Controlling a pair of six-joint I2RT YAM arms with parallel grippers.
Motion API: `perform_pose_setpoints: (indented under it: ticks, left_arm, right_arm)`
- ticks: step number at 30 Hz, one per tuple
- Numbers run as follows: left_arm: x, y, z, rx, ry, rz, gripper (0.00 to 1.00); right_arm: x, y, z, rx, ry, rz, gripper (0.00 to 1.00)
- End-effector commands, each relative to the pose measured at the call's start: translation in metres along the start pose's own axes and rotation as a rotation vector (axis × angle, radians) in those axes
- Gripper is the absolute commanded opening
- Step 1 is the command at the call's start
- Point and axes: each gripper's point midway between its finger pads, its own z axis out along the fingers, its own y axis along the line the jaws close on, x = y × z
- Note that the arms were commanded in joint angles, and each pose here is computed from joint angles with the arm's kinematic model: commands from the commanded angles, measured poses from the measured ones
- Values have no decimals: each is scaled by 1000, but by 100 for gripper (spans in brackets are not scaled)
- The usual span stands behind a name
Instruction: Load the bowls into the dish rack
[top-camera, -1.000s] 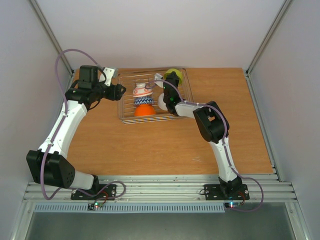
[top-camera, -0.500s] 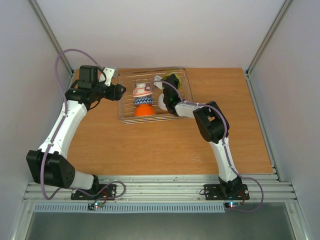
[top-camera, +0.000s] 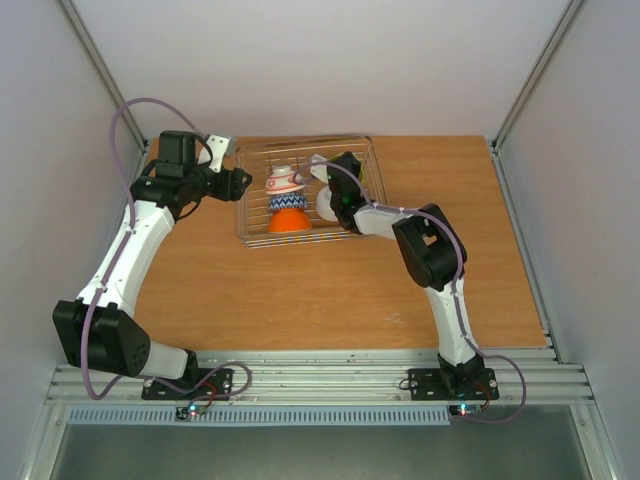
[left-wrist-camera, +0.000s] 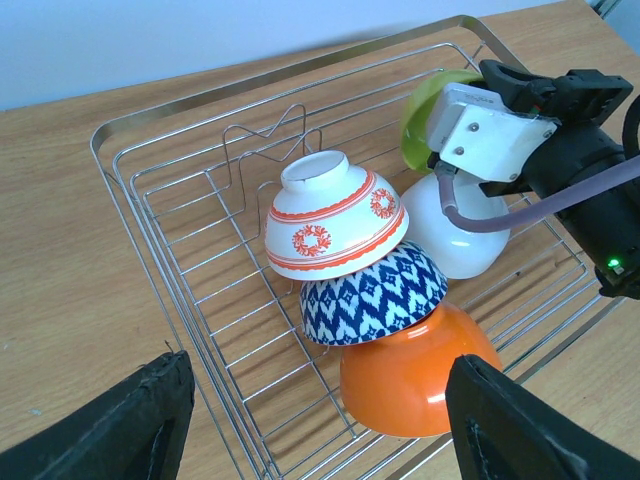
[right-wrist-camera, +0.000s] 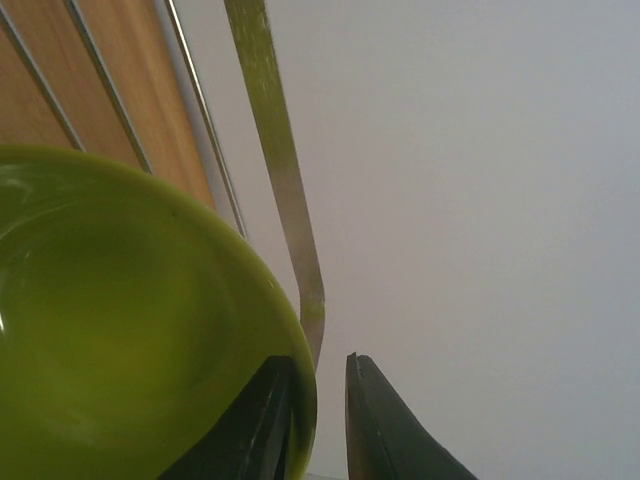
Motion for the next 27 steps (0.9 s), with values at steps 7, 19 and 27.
perform_pose_setpoints:
  ticks: [7, 19, 27]
  left_arm:
    - [-10, -5, -6, 16, -46, 22, 70]
    - [-13, -9, -12, 26, -64, 23, 70]
    - [-14, -9, -13, 25, -67, 25, 70]
  right_arm:
    - [-19, -17, -36, -56, -93, 58, 20]
    - [-27, -8, -55, -114, -110, 75, 23]
    - [-17, -4, -61, -418, -8, 234, 21]
